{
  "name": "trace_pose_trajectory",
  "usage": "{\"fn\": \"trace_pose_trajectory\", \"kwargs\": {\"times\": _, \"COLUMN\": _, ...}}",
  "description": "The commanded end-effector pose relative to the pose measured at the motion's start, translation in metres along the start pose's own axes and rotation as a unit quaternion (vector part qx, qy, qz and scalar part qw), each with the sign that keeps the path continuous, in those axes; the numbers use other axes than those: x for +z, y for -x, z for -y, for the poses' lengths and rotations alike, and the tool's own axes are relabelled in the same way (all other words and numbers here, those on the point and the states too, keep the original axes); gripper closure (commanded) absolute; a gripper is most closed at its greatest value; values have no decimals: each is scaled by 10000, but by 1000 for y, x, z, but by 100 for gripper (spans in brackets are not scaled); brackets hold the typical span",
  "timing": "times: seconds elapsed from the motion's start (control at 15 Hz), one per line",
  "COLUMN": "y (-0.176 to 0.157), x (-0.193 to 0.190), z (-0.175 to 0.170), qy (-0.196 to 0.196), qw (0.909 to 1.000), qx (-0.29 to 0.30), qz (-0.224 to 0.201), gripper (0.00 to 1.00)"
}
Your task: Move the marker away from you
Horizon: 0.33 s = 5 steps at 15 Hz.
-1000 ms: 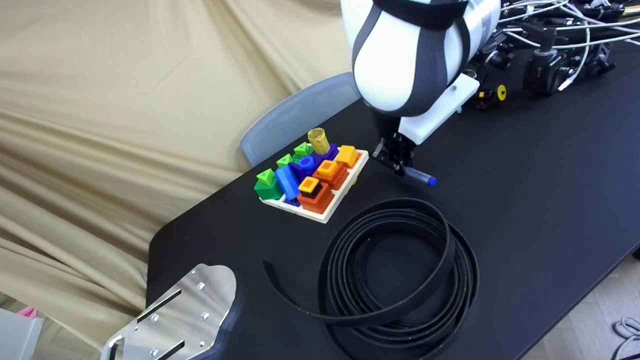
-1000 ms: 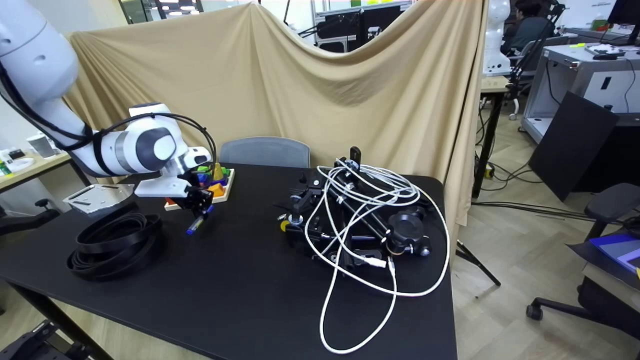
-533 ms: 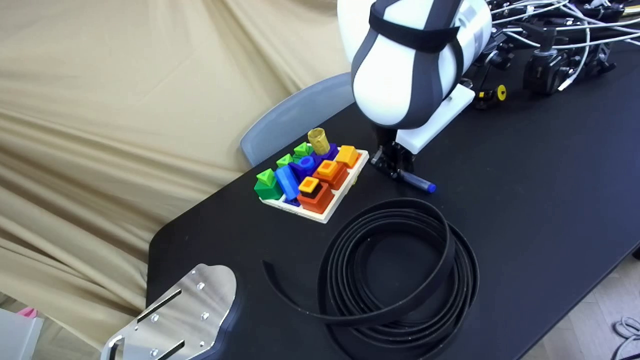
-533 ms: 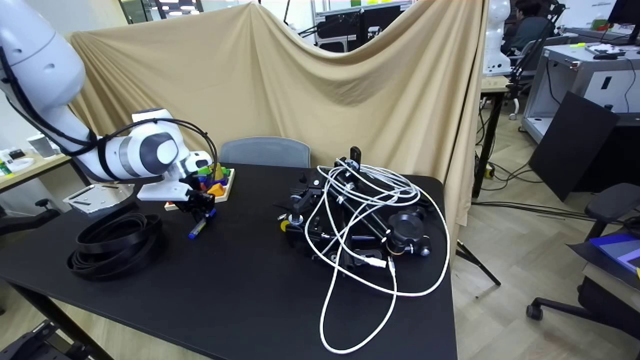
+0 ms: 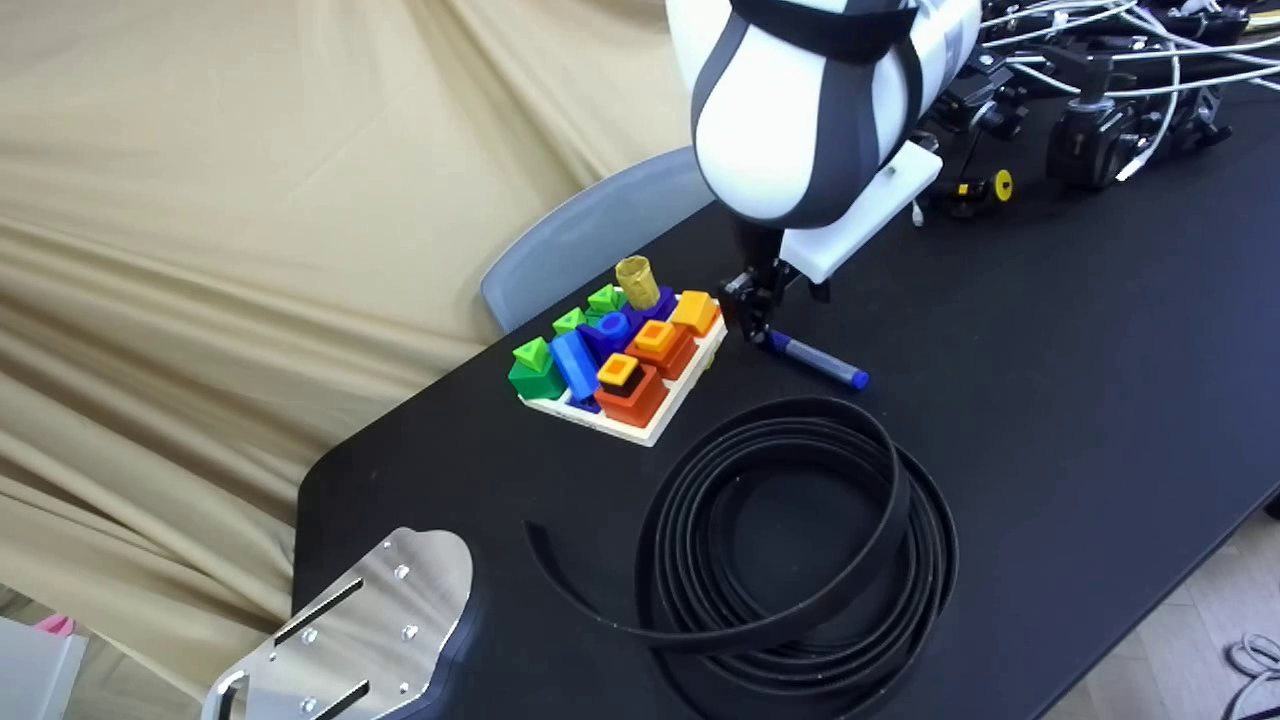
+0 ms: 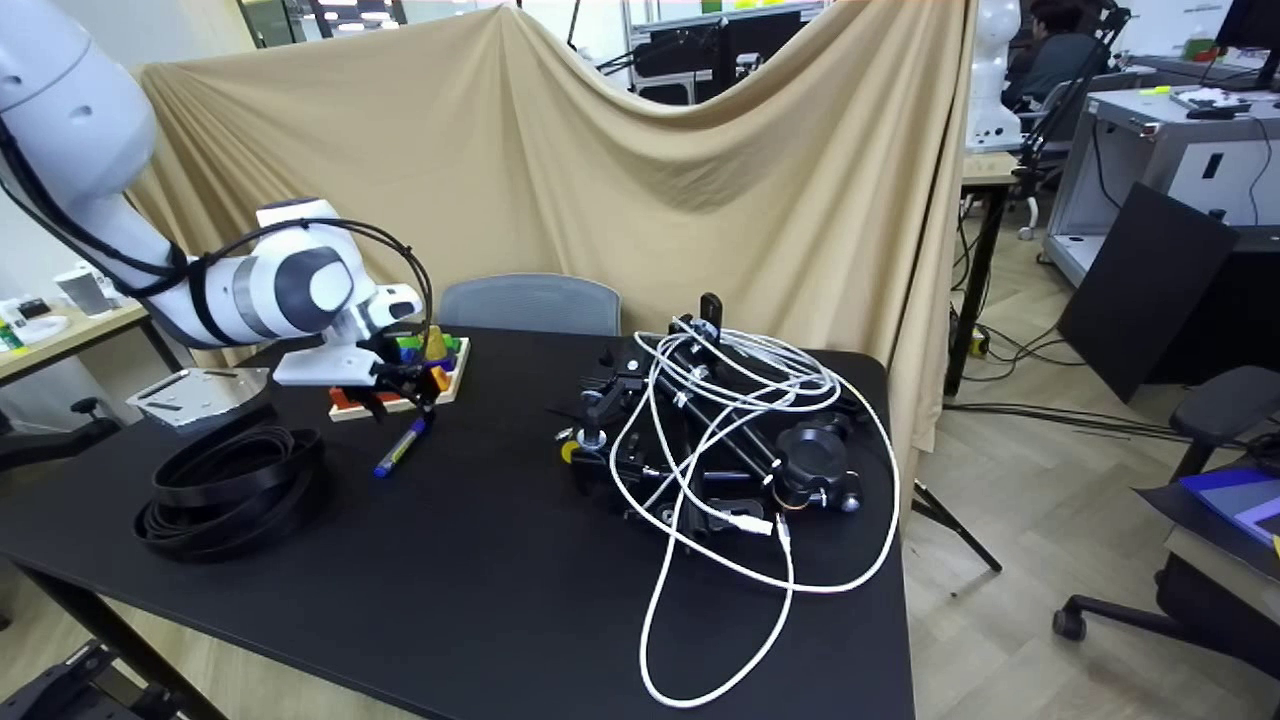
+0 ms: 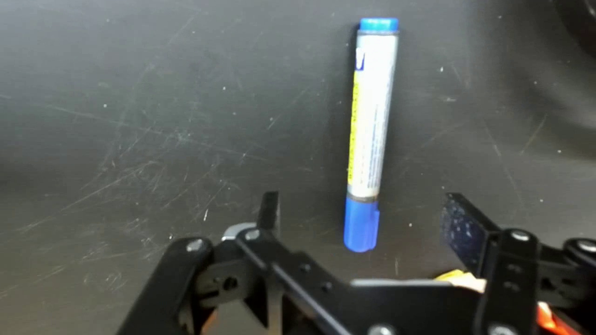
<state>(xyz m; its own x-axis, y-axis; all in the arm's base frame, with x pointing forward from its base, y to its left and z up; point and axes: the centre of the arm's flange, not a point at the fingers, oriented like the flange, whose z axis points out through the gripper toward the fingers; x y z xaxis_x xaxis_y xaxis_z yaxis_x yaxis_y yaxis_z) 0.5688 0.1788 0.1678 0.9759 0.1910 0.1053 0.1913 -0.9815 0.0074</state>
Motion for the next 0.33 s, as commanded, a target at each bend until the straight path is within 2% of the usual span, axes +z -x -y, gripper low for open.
{"fn": "trace_pose_trajectory", "kwargs": {"times": 0.0, "y": 8, "x": -41, "z": 3, "qy": -18, "qw": 9997, "qx": 236, "qz": 81, "gripper": 0}}
{"fn": "trace_pose_trajectory", "kwargs": {"times": 0.27, "y": 24, "x": -66, "z": 2, "qy": -75, "qw": 9980, "qx": 322, "qz": 535, "gripper": 0}}
